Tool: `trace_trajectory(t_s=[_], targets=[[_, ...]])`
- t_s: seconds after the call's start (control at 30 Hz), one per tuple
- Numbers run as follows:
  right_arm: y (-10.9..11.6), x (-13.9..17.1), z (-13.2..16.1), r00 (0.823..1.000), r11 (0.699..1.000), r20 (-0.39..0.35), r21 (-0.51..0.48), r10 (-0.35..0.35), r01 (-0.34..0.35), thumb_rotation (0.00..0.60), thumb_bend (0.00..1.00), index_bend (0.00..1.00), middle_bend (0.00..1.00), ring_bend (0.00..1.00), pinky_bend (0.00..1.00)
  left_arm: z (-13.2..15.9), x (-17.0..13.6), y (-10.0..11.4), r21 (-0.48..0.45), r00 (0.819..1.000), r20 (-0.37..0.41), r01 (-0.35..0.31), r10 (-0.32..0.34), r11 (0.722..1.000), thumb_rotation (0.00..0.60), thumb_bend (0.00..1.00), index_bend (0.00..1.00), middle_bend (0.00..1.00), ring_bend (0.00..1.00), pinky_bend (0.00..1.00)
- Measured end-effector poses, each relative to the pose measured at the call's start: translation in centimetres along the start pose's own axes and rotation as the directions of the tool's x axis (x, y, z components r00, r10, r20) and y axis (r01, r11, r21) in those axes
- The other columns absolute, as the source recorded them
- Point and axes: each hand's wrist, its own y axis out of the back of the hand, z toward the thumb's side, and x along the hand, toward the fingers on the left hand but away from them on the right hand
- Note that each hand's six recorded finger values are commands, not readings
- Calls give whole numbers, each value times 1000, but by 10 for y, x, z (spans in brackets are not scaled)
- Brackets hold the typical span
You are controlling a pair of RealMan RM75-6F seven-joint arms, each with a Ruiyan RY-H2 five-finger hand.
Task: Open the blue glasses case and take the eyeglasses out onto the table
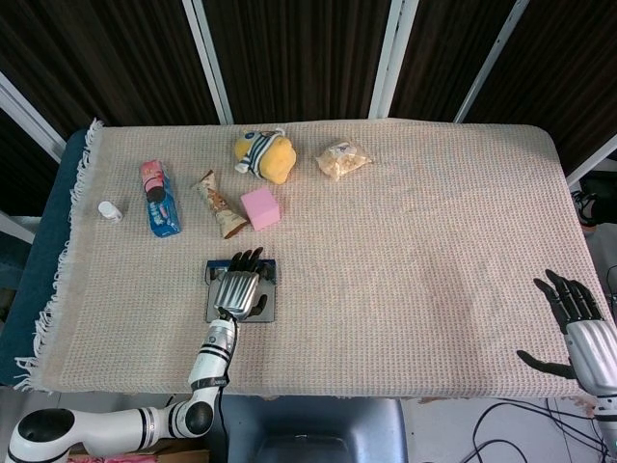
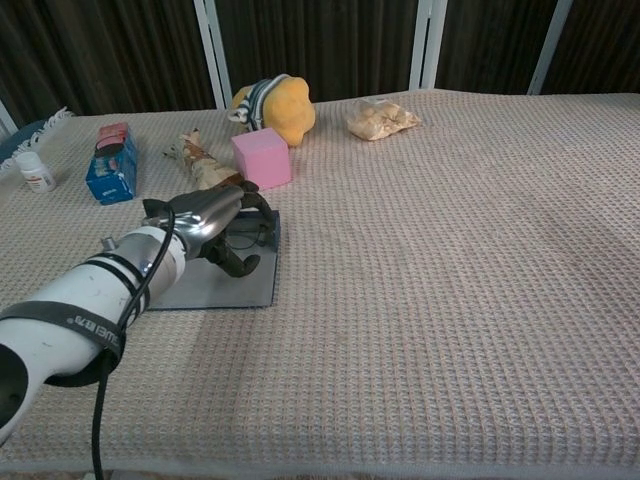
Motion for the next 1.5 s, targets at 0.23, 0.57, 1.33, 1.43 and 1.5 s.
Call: trace_trajectory(t_s=[0.23, 0.57, 1.33, 1.43, 1.5], targets=[[0, 0, 0, 1000, 1000, -2, -2, 0, 0, 600, 203, 0, 0, 0, 0, 2, -4, 7, -12, 1000, 23, -14, 14, 1000, 600, 428, 227, 0, 0, 73], [1, 2, 0, 1000, 1000, -5, -2, -1, 1, 600, 203, 0, 0, 0, 0, -48, 12, 41, 0, 995, -55, -84, 84, 996, 600, 425, 283, 0, 0, 67], [0, 0, 0, 1000, 1000, 2, 6, 0, 0, 600, 203, 0, 0, 0, 0, -61, 26, 25, -9, 995, -88, -43, 42, 999, 600, 425, 371, 0, 0, 72], [0, 0, 0, 1000, 1000, 3, 5, -1, 1, 600, 203, 0, 0, 0, 0, -59, 27, 23, -15, 995, -86, -41, 40, 999, 600, 426, 394, 1, 0, 72], [0, 0, 0, 1000, 1000, 3, 5, -1, 1, 600, 203, 0, 0, 0, 0, -58, 28, 23, -16, 996, -85, -44, 42, 999, 600, 427, 403, 4, 0, 73]])
